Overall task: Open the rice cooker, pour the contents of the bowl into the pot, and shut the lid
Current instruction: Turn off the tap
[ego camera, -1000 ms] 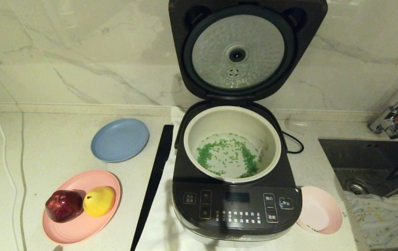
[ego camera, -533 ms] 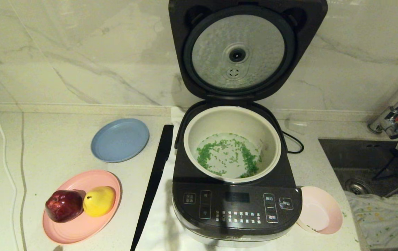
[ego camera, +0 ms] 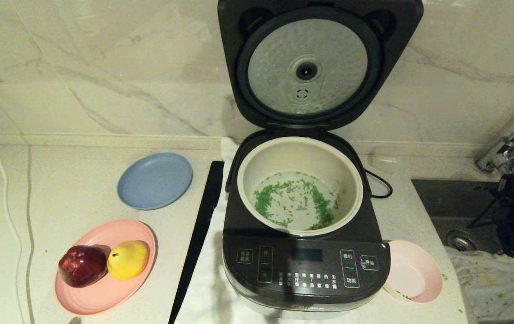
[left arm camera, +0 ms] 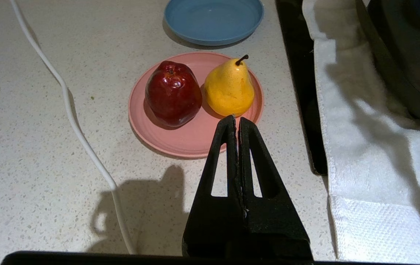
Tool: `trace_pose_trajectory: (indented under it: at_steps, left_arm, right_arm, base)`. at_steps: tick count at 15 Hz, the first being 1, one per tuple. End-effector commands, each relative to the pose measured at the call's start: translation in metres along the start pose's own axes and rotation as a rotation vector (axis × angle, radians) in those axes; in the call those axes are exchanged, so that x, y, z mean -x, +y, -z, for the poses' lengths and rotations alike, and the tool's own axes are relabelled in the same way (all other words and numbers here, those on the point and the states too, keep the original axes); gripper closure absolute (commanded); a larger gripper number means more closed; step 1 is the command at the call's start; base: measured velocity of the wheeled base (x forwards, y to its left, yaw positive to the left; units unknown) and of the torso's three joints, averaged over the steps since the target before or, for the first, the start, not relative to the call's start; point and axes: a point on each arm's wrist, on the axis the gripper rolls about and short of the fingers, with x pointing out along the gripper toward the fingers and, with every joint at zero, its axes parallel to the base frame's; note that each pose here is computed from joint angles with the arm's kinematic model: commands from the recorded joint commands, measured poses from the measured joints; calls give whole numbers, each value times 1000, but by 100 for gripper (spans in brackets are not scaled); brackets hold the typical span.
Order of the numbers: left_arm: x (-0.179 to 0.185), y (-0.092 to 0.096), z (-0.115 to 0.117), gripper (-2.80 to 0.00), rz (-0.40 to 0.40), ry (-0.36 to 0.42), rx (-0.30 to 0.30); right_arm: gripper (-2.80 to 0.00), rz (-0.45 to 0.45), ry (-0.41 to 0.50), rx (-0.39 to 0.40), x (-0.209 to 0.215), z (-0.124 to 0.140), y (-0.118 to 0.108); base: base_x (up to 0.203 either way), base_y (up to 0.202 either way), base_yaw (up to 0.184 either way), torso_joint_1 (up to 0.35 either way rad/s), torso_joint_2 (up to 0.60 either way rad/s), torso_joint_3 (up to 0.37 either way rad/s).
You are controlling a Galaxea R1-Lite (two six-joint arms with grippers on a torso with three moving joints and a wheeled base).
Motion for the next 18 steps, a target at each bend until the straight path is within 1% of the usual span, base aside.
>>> trace_pose_trajectory:
  at_steps: [1,5,8,13,16,18]
  left_arm:
    - [0,0,1,0,0,4,0]
    - [0,0,1,0,0,4,0]
    - [0,0,1,0,0,5,0]
    - [0,0,1,0,0,4,0]
    - [0,0,1,0,0,4,0]
    - [0,0,1,0,0,6,0]
  right_arm:
    - [0,-1,-9,-1,-4,9,9]
    - [0,-40,-33,-15,4,4,30]
    - [0,-43,-48,-5,6,3,43]
    - [0,-37,-72,-9,4,-8,43]
    - [0,-34,-72,1,3,-8,43]
    - [0,-20,-83,-9,1,-11,44]
  base:
    - [0,0,0,0,0,0]
    - [0,0,0,0,0,0]
    - [0,0,0,0,0,0]
    - [0,0,0,0,0,0]
    - [0,0,0,0,0,0]
    - [0,0,0,0,0,0]
